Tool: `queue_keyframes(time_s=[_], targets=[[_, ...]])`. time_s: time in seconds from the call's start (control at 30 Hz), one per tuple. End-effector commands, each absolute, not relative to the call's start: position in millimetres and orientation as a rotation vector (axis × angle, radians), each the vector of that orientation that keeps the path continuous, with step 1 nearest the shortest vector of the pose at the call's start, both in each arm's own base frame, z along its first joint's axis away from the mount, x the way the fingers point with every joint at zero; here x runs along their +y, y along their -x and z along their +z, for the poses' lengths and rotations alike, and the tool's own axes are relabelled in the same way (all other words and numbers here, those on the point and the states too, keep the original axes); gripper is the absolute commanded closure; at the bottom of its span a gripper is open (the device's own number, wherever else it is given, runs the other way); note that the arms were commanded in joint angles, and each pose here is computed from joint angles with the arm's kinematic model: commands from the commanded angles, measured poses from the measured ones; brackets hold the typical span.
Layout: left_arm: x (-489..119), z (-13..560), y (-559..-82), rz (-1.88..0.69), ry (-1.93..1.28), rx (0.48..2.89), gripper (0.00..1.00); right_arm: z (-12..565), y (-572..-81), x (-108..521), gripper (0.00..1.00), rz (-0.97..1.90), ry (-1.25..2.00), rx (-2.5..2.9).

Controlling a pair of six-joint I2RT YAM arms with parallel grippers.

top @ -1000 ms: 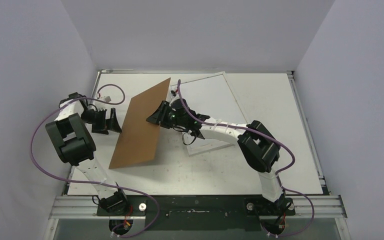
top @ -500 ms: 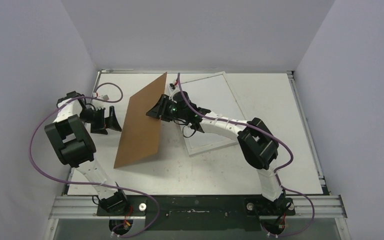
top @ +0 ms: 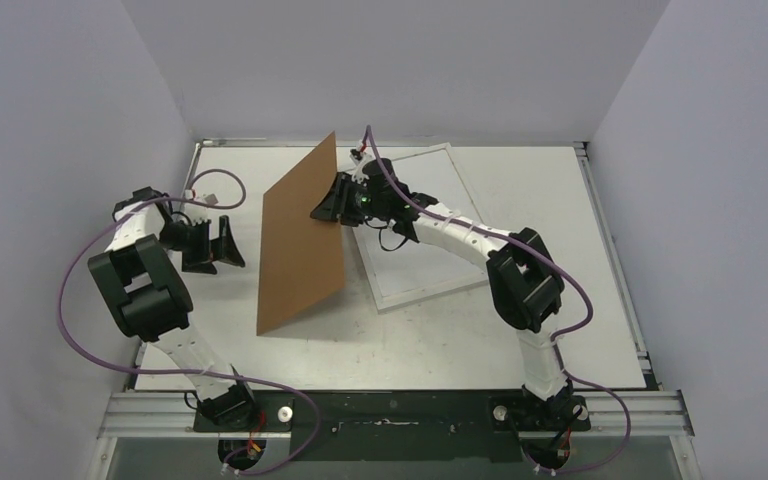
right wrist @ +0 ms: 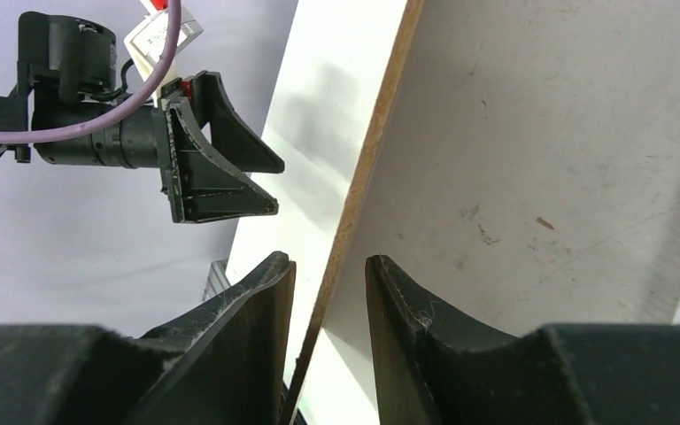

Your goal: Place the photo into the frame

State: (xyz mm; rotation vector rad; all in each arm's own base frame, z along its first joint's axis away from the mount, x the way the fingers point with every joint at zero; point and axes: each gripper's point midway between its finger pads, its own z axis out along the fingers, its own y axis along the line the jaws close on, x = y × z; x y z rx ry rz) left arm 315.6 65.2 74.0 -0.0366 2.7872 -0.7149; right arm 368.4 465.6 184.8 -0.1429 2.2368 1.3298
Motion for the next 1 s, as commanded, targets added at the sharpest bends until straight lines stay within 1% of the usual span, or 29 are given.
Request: queue_keyframes(time_s=[0.0, 0.1, 0.17, 0.27, 0.33, 0.37, 0.4, 0.43, 0.5, 0.53, 0.6, 0.8, 0.87, 0.97], targets=[[59.6, 86.4, -313.7, -0.726, 0.04, 2.729, 0.04, 193.7, -361.7, 459.4, 0.71, 1.312, 0.238, 2.243], [60.8, 77.4, -310.3, -0.71, 0.043, 2.744, 0.03, 184.0, -358.9, 453.9, 0.62, 1.302, 0.232, 2.279], [61.6, 73.3, -309.2, -0.704, 0.045, 2.753, 0.03, 175.7, -358.2, 449.6, 0.53, 1.27, 0.227, 2.312], [63.1, 70.2, -309.3, -0.694, 0.039, 2.758, 0.03, 167.5, -356.2, 445.4, 0.45, 1.235, 0.237, 2.338], [62.6, 70.7, -309.9, -0.702, 0.034, 2.756, 0.03, 162.9, -354.6, 443.5, 0.44, 1.224, 0.24, 2.351], [62.2, 70.4, -310.2, -0.704, 0.033, 2.755, 0.03, 162.0, -354.2, 442.9, 0.46, 1.228, 0.238, 2.35], [62.6, 70.2, -310.4, -0.704, 0.031, 2.754, 0.02, 160.1, -353.8, 442.8, 0.52, 1.236, 0.23, 2.351], [62.8, 69.5, -311.0, -0.702, 0.03, 2.752, 0.02, 158.5, -353.2, 443.8, 0.59, 1.249, 0.221, 2.347], [62.8, 65.5, -309.4, -0.705, 0.031, 2.762, 0.01, 156.2, -353.0, 446.4, 0.79, 1.283, 0.196, 2.338], [63.3, 63.4, -308.7, -0.704, 0.029, 2.768, 0.0, 155.4, -353.3, 447.5, 0.86, 1.291, 0.189, 2.336], [64.5, 60.1, -307.8, -0.701, 0.028, 2.776, 0.0, 154.7, -352.7, 449.6, 0.94, 1.304, 0.183, 2.328], [69.4, 65.6, -310.8, -0.679, 0.045, 2.782, 0.01, 177.1, -360.1, 451.5, 0.95, 1.345, 0.207, 2.248], [73.5, 72.6, -313.9, -0.64, 0.058, 2.777, 0.03, 189.2, -365.0, 450.2, 0.95, 1.33, 0.236, 2.219], [78.0, 89.3, -318.7, -0.583, 0.068, 2.748, 0.04, 207.6, -370.7, 448.8, 0.95, 1.311, 0.29, 2.184]])
